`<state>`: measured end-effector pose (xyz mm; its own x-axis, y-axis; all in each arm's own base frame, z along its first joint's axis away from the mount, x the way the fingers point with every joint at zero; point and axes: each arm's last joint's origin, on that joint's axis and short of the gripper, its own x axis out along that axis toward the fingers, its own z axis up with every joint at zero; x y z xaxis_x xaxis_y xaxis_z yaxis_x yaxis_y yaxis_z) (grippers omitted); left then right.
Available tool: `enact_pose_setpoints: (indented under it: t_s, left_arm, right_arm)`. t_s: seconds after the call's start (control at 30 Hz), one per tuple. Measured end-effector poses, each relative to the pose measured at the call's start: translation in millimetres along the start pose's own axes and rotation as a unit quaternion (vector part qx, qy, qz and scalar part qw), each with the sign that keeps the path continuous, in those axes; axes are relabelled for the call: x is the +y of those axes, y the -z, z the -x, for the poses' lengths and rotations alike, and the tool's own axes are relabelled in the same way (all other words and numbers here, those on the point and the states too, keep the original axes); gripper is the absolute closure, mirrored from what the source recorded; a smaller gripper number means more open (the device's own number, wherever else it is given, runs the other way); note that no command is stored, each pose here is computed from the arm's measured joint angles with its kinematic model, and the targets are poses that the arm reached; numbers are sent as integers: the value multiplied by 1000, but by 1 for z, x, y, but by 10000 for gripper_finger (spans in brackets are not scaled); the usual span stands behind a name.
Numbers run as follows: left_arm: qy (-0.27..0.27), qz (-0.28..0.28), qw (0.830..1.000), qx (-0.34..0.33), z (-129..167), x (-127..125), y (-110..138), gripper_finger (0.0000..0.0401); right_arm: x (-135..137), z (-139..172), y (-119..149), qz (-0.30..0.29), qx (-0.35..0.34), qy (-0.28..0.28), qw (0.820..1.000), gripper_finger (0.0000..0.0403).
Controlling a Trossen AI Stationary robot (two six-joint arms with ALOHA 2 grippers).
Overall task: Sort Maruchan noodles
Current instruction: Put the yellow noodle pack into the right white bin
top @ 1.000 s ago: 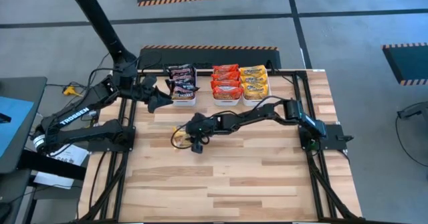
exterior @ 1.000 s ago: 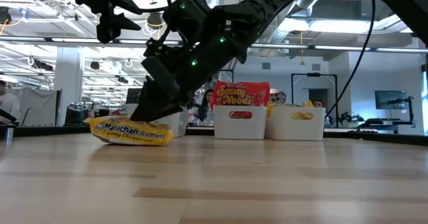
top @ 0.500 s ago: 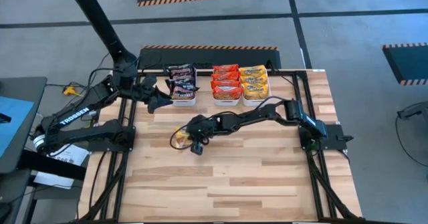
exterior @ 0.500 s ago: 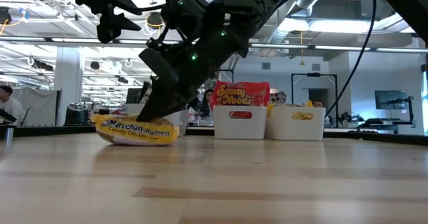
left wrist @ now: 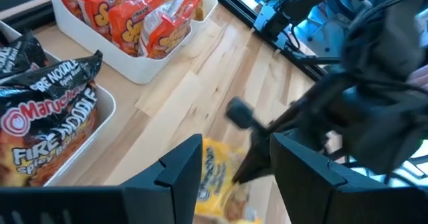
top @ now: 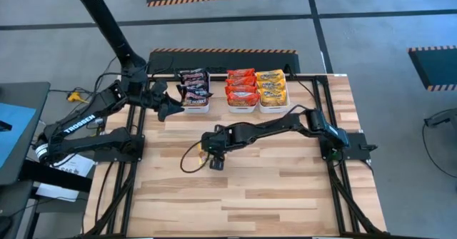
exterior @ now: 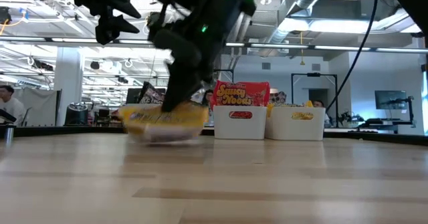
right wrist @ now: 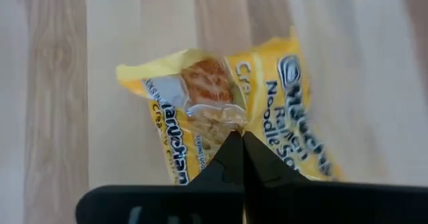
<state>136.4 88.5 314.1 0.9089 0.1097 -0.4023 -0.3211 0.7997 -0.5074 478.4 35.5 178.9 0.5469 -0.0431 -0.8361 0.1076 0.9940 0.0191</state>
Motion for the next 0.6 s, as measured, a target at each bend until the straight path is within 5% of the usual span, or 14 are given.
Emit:
enact_pose_setpoints:
  t_s: [0.33,0.6]
  left_arm:
    - [-3,-9,1000,-1,0,0,0,237]
    - [-3,-8,1000,-2,0,0,0,237]
  right_arm:
    - [10,60,-5,9,6,48,999,399]
    - [3,115,2,15,33,136,990,399]
